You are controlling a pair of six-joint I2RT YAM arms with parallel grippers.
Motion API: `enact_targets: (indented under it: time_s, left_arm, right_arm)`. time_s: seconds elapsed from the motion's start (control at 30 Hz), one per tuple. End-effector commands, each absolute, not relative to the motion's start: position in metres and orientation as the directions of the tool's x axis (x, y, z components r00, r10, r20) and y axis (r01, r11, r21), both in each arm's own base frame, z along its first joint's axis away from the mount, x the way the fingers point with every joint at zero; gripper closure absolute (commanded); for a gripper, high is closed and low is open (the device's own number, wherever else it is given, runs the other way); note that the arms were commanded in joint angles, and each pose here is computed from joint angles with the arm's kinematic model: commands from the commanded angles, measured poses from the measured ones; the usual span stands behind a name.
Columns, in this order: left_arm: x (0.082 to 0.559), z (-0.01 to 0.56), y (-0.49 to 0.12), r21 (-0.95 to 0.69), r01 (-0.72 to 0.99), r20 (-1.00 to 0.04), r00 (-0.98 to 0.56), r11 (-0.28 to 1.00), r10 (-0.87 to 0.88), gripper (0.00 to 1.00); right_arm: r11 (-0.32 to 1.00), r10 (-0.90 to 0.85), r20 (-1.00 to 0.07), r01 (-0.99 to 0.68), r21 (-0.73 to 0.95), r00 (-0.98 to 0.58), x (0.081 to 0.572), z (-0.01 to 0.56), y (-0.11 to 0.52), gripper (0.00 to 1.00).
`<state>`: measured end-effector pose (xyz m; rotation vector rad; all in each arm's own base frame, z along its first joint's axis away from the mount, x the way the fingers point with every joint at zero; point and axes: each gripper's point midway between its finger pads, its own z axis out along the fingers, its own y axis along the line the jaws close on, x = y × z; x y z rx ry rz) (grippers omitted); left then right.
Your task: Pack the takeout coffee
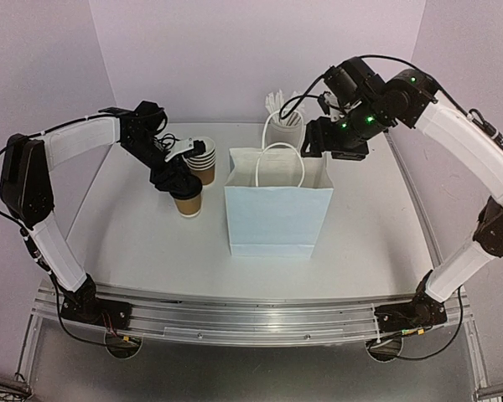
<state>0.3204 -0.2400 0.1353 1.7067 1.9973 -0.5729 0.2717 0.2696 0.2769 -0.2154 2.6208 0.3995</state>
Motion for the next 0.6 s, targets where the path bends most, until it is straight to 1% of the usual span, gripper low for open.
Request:
enact_targets:
  time_s: [0.0, 0.17, 0.27, 0.33, 0.43, 0.57]
  left_arm:
    - [0.315, 0.191, -0.243, 0.030, 0.993, -0.622, -0.072, 0.116, 0.780, 0.44]
    - [0.302, 0.224, -0.240, 0.059, 0.993, -0.639, -0.038, 0.098, 0.768, 0.45]
    - [0.295, 0.241, -0.237, 0.076, 0.992, -0.648, -0.025, 0.097, 0.761, 0.45]
    - [0.290, 0.253, -0.235, 0.081, 0.992, -0.653, -0.019, 0.095, 0.757, 0.45]
    - [0.282, 0.270, -0.232, 0.096, 0.992, -0.654, -0.001, 0.085, 0.757, 0.46]
    - [0.273, 0.288, -0.231, 0.115, 0.991, -0.653, 0.020, 0.073, 0.757, 0.46]
  right_arm:
    - [0.920, -0.068, -0.545, -0.264, 0.289, -0.836, 0.271, 0.308, 0.271, 0.27]
    - [0.902, -0.107, -0.603, -0.332, 0.275, -0.790, 0.272, 0.328, 0.271, 0.27]
    - [0.871, -0.201, -0.635, -0.433, 0.232, -0.746, 0.270, 0.331, 0.277, 0.27]
    - [0.830, -0.299, -0.646, -0.525, 0.187, -0.702, 0.269, 0.328, 0.283, 0.26]
    - [0.711, -0.459, -0.662, -0.692, 0.126, -0.593, 0.263, 0.329, 0.298, 0.22]
    - [0.628, -0.529, -0.679, -0.773, 0.090, -0.509, 0.270, 0.332, 0.297, 0.21]
